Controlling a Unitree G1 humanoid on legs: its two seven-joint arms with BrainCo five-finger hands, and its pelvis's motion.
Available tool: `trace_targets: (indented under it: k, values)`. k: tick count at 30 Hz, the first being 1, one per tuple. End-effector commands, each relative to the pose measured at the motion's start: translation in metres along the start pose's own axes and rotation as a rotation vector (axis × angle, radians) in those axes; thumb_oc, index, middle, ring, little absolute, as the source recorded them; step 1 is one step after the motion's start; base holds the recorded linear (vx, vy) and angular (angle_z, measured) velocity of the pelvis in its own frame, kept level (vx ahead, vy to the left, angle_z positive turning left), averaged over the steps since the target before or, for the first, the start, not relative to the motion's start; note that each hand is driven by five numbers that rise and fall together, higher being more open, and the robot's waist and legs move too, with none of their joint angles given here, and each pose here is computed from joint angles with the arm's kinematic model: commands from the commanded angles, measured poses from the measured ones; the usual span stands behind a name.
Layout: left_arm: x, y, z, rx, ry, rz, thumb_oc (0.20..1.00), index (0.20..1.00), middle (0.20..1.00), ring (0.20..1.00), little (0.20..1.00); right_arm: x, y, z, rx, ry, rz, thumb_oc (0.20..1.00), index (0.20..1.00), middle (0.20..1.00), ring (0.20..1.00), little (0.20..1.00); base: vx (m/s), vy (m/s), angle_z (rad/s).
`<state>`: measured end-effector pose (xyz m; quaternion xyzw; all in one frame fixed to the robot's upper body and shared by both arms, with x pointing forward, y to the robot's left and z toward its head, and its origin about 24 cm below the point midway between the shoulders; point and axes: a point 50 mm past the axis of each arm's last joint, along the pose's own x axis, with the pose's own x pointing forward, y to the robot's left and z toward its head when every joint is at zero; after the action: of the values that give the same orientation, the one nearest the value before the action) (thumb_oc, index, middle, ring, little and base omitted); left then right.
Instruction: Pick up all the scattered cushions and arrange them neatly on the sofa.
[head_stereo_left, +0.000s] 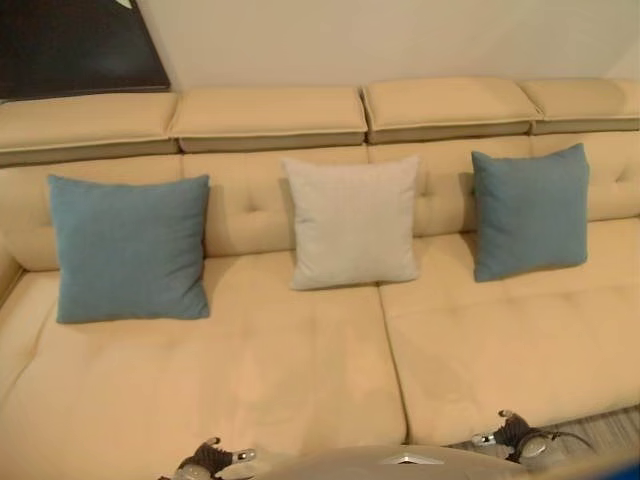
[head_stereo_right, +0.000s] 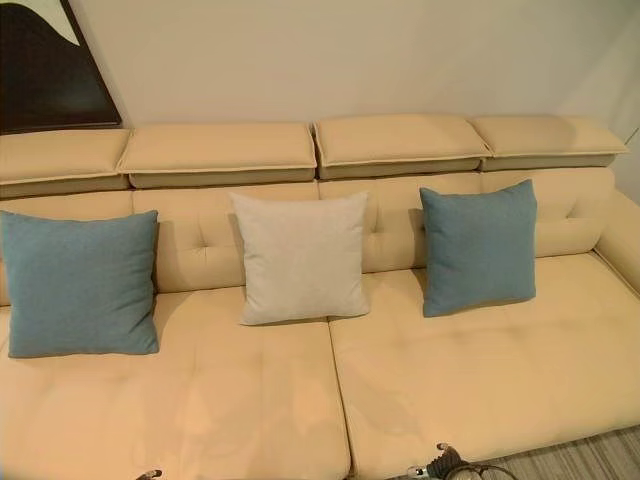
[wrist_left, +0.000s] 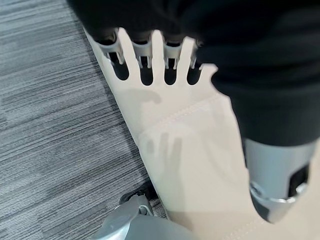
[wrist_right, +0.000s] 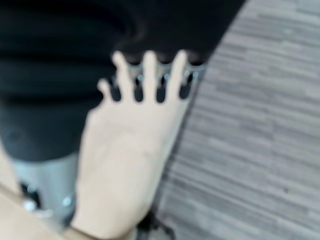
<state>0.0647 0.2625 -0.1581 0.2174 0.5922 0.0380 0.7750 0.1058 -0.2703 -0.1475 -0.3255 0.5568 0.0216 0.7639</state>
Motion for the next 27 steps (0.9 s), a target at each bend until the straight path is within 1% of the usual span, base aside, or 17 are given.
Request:
trace_targets:
  k: [1, 4, 6, 7, 8, 11, 13, 16, 18, 21, 23, 27]
  values:
    - [0.003, 0.023, 0.022, -0.002, -0.06, 0.07, 1.0, 1.0, 1.0, 1.0, 1.0, 0.004, -0.028, 0.024, -0.018, -0.037, -0.079, 1.0, 1.0, 1.0, 1.0, 1.0, -0.19, 0.17, -0.06]
    - [0.004, 0.02, 0.033, -0.001, -0.095, 0.07, 1.0, 1.0, 1.0, 1.0, 1.0, 0.005, -0.028, 0.027, -0.033, -0.037, -0.088, 1.0, 1.0, 1.0, 1.0, 1.0, -0.28, 0.178, -0.51]
    - [0.004, 0.023, 0.042, 0.025, -0.116, 0.079, 1.0, 1.0, 1.0, 1.0, 1.0, 0.005, -0.023, 0.033, -0.033, -0.05, -0.081, 1.0, 1.0, 1.0, 1.0, 1.0, -0.34, 0.1, -0.23]
    - [0.005, 0.03, 0.047, 0.029, -0.103, 0.086, 1.0, 1.0, 1.0, 1.0, 1.0, 0.005, -0.021, 0.034, -0.035, -0.051, -0.07, 1.0, 1.0, 1.0, 1.0, 1.0, -0.21, 0.05, -0.15]
    - [0.006, 0.039, 0.053, 0.022, -0.116, 0.104, 1.0, 1.0, 1.0, 1.0, 1.0, 0.005, -0.02, 0.032, -0.036, -0.047, -0.064, 1.0, 1.0, 1.0, 1.0, 1.0, -0.12, -0.041, -0.34]
    - [0.006, 0.039, 0.058, 0.003, -0.132, 0.102, 1.0, 1.0, 1.0, 1.0, 1.0, 0.005, -0.021, 0.033, -0.067, -0.049, -0.067, 1.0, 1.0, 1.0, 1.0, 1.0, -0.12, -0.178, -0.66]
    - [0.006, 0.038, 0.07, -0.014, -0.155, 0.099, 1.0, 1.0, 1.0, 1.0, 1.0, 0.005, -0.023, 0.032, -0.059, -0.047, -0.073, 1.0, 1.0, 1.0, 1.0, 1.0, -0.18, -0.269, -0.02]
    - [0.002, 0.04, 0.113, -0.021, -0.26, 0.103, 1.0, 1.0, 1.0, 1.0, 1.0, 0.005, -0.031, 0.024, -0.039, -0.014, -0.105, 1.0, 1.0, 1.0, 1.0, 1.0, -0.31, -0.189, 0.91]
    - [0.004, 0.034, 0.107, -0.017, -0.23, 0.084, 1.0, 1.0, 1.0, 1.0, 1.0, 0.005, -0.032, 0.014, -0.065, 0.019, -0.093, 1.0, 1.0, 1.0, 1.0, 1.0, -0.09, 0.131, 0.69]
    - [0.005, 0.043, 0.1, 0.012, -0.209, 0.09, 1.0, 1.0, 1.0, 1.0, 1.0, 0.003, -0.021, 0.001, -0.104, 0.05, -0.047, 1.0, 1.0, 1.0, 1.0, 1.0, 0.18, 0.293, 0.23]
    - [0.006, 0.037, 0.08, 0.012, -0.156, 0.084, 1.0, 1.0, 1.0, 1.0, 1.0, 0.002, -0.011, 0.0, -0.087, 0.046, -0.028, 1.0, 1.0, 1.0, 1.0, 1.0, 0.02, 0.106, -0.53]
    - [0.006, 0.032, 0.069, 0.03, -0.138, 0.073, 1.0, 1.0, 1.0, 1.0, 1.0, 0.002, -0.005, 0.0, -0.059, 0.039, -0.015, 1.0, 1.0, 1.0, 1.0, 1.0, -0.01, 0.029, 0.03]
